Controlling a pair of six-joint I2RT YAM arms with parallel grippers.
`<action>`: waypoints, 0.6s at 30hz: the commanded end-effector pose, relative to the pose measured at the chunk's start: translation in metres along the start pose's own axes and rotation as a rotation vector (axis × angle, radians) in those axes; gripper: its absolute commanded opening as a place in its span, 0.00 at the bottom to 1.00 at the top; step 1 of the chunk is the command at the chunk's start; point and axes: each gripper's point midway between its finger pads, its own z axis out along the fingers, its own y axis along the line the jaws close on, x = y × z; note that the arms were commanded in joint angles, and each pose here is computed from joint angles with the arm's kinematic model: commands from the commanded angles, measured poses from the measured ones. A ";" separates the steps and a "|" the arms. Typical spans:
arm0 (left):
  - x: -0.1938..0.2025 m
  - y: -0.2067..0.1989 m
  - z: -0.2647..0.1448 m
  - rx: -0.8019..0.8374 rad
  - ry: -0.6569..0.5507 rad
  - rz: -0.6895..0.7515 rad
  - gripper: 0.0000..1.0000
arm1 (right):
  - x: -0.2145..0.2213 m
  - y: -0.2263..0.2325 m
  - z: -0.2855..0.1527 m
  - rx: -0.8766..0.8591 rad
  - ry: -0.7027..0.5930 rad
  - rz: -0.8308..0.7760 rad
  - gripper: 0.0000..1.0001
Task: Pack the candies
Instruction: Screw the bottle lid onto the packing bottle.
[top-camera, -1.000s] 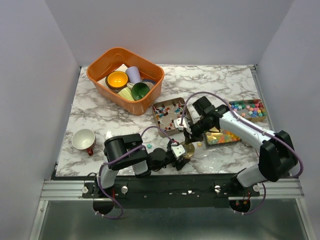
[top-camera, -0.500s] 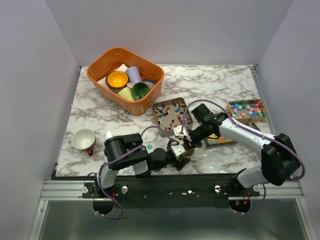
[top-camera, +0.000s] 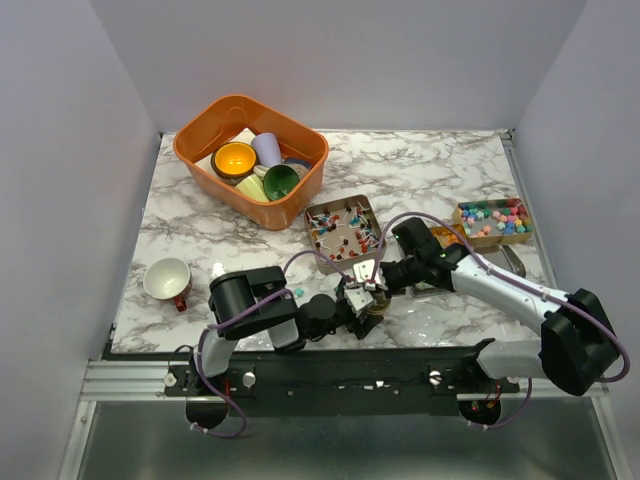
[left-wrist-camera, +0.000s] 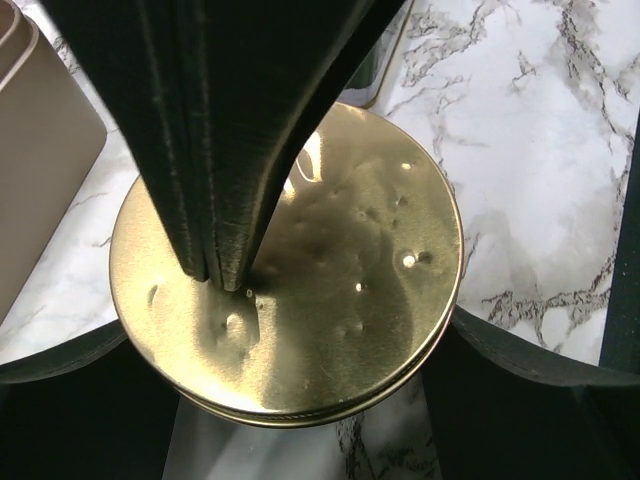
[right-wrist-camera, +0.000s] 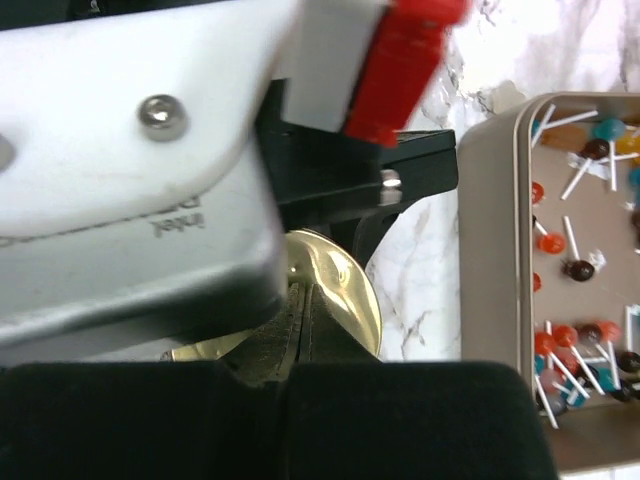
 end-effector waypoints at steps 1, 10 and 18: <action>0.055 0.026 -0.008 -0.091 0.203 0.081 0.00 | 0.087 0.063 -0.013 -0.121 0.351 0.127 0.01; 0.057 0.023 -0.010 -0.062 0.206 0.094 0.00 | 0.048 0.050 -0.053 0.004 0.282 0.078 0.21; 0.058 0.017 -0.011 -0.027 0.221 0.103 0.00 | 0.011 0.051 -0.069 -0.045 0.162 -0.132 0.91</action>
